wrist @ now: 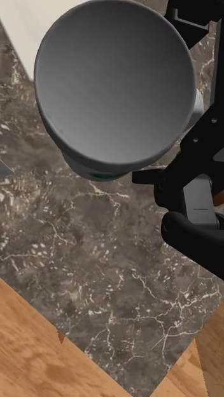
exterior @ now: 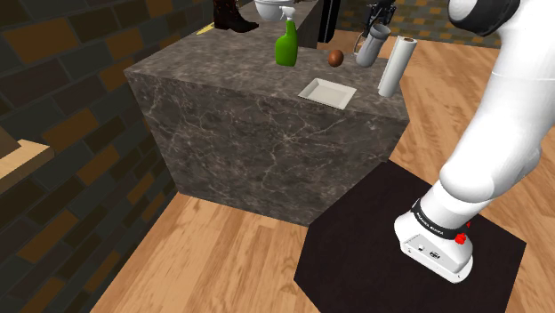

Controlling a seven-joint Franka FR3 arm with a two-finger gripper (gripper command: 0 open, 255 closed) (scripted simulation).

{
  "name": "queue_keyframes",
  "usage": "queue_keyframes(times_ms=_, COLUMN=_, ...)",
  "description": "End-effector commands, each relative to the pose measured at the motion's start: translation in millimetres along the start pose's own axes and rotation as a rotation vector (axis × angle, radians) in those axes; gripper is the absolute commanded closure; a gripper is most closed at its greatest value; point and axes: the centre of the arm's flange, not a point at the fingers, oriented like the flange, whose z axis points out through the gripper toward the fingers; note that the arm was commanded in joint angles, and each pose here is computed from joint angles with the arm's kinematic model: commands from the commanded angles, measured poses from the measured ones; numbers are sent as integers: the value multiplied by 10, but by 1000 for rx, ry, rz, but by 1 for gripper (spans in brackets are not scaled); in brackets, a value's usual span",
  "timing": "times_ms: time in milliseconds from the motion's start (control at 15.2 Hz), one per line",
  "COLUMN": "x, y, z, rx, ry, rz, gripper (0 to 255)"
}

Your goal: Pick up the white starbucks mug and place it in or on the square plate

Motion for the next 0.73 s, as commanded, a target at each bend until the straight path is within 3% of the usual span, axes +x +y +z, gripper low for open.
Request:
queue_keyframes(times_ms=0, x=10, y=-7, z=-116, rx=0, ry=1, rz=0, gripper=255)
queue_keyframes(times_ms=660, x=-156, y=-1176, z=-259, rx=0, ry=1, rz=0, gripper=255)
